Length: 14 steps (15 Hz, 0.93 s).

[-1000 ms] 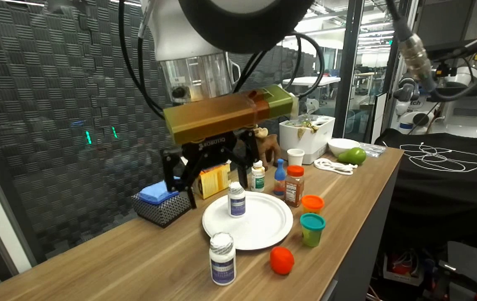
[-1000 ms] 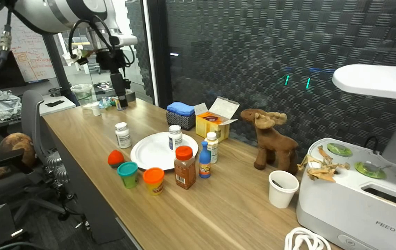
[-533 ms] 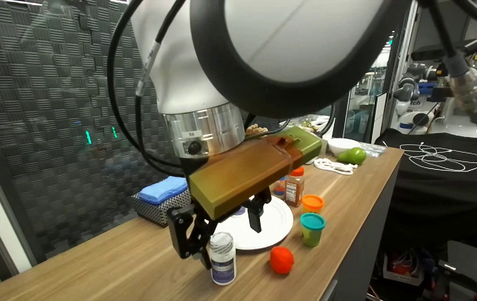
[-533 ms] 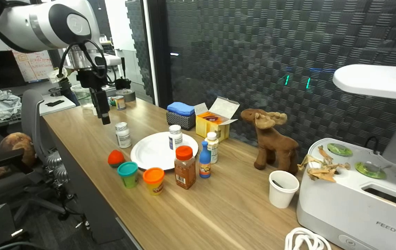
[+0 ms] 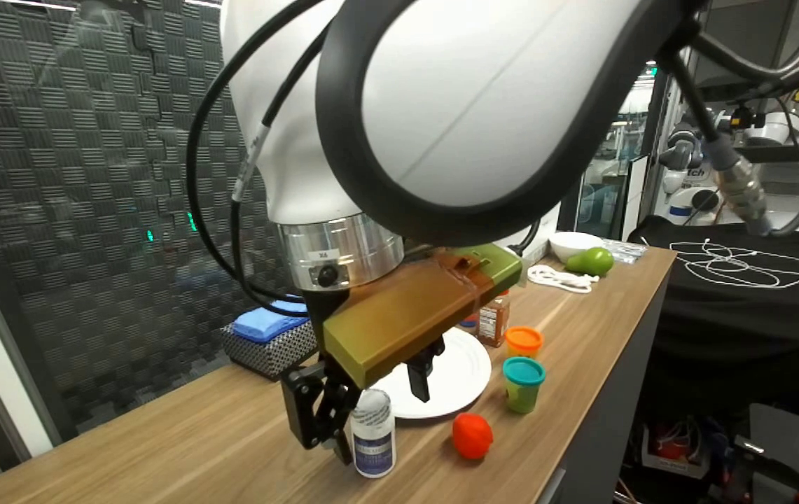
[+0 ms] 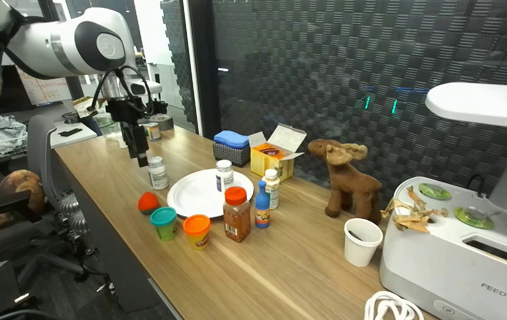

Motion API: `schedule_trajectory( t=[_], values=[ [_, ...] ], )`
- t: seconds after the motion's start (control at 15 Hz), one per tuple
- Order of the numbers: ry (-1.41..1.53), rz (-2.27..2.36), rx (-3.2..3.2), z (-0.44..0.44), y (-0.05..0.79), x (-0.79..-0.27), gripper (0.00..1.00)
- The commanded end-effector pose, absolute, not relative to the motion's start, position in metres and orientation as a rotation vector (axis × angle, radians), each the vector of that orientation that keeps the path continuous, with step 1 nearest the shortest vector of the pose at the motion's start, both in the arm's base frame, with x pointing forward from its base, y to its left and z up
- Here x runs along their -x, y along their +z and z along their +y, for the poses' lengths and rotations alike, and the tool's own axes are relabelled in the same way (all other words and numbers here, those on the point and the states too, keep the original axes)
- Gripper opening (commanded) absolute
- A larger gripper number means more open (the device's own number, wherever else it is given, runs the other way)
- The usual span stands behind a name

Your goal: Pick up all the objects surrounding the white plate and arrange them on the plate

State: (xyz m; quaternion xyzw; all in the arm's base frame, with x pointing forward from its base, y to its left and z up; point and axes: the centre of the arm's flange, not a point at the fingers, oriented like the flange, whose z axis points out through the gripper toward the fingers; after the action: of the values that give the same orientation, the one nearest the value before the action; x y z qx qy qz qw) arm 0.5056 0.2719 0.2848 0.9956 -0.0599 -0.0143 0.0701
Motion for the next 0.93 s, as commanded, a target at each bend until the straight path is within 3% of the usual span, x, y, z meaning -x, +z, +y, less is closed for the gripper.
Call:
schedule_trajectory(
  t=[0.0,0.27,0.33,0.87],
  values=[
    [-0.017,-0.166,-3.016,0.272,0.283,-0.524,1.0],
    [0.007,-0.198,-3.026,0.271,0.281,-0.54,1.0],
    [0.008,-0.206,-3.027,0.27,0.282,-0.543,0.8],
    [0.023,-0.243,-3.003,0.261,0.288,-0.542,0.22]
  ],
)
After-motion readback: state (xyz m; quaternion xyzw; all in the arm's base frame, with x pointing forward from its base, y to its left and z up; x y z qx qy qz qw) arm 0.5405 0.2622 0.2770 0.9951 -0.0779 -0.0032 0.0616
